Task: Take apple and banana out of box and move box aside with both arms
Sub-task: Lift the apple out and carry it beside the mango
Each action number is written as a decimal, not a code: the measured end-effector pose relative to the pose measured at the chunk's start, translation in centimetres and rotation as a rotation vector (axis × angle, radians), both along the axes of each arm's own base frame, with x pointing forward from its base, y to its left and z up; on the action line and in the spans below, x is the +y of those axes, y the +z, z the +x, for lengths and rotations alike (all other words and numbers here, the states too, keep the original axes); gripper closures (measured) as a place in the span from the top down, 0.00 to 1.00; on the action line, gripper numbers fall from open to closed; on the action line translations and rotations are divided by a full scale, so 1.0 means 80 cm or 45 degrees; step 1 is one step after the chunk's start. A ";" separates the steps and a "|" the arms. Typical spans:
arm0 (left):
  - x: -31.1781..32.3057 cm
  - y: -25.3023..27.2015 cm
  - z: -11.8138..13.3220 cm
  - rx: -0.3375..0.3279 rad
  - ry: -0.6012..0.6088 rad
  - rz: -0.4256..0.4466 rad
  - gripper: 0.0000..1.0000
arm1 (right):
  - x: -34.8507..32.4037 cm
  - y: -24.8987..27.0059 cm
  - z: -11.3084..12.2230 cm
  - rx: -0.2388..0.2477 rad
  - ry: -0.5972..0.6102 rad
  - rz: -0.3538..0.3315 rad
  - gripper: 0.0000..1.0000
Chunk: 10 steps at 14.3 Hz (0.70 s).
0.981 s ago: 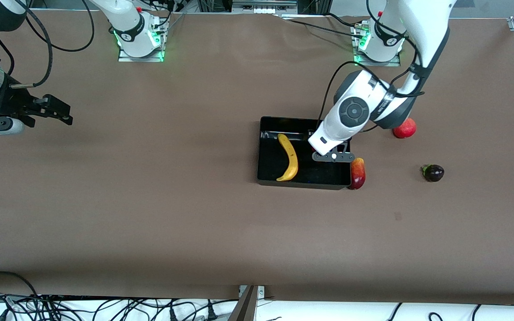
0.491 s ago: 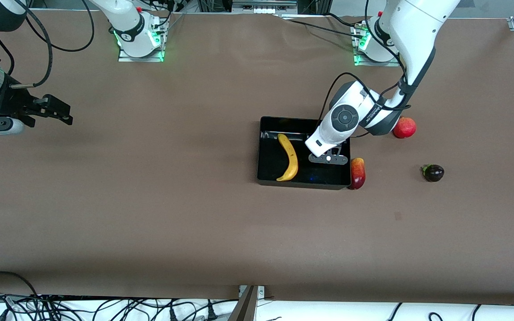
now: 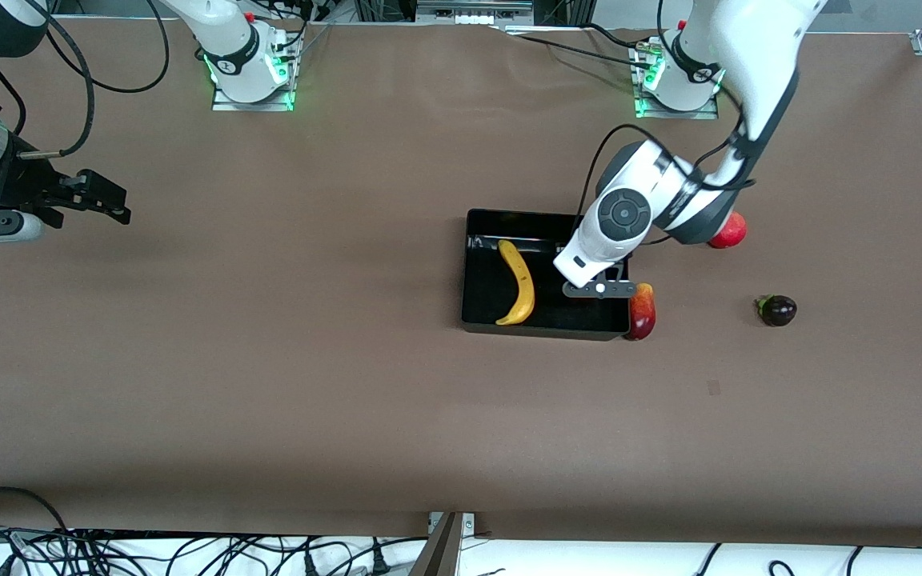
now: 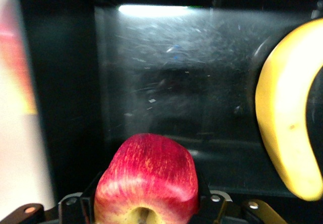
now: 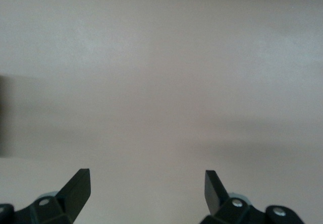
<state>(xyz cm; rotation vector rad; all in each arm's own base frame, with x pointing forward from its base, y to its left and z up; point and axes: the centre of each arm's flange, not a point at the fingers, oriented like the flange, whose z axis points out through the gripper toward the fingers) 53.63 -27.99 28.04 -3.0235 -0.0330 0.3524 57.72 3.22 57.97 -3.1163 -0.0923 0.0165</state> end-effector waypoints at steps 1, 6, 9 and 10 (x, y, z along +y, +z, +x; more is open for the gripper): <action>0.006 0.039 0.010 0.011 0.014 0.029 0.70 | 0.000 0.000 0.000 0.000 0.000 0.000 1.00; 0.124 0.114 0.048 0.147 -0.114 0.030 0.70 | 0.000 0.000 0.000 0.001 0.000 0.000 1.00; 0.216 0.068 0.055 0.254 -0.225 -0.058 0.70 | 0.000 0.000 0.000 0.001 0.000 0.000 1.00; 0.240 0.046 0.053 0.265 -0.248 -0.090 0.70 | 0.000 0.000 0.000 0.001 0.000 0.000 1.00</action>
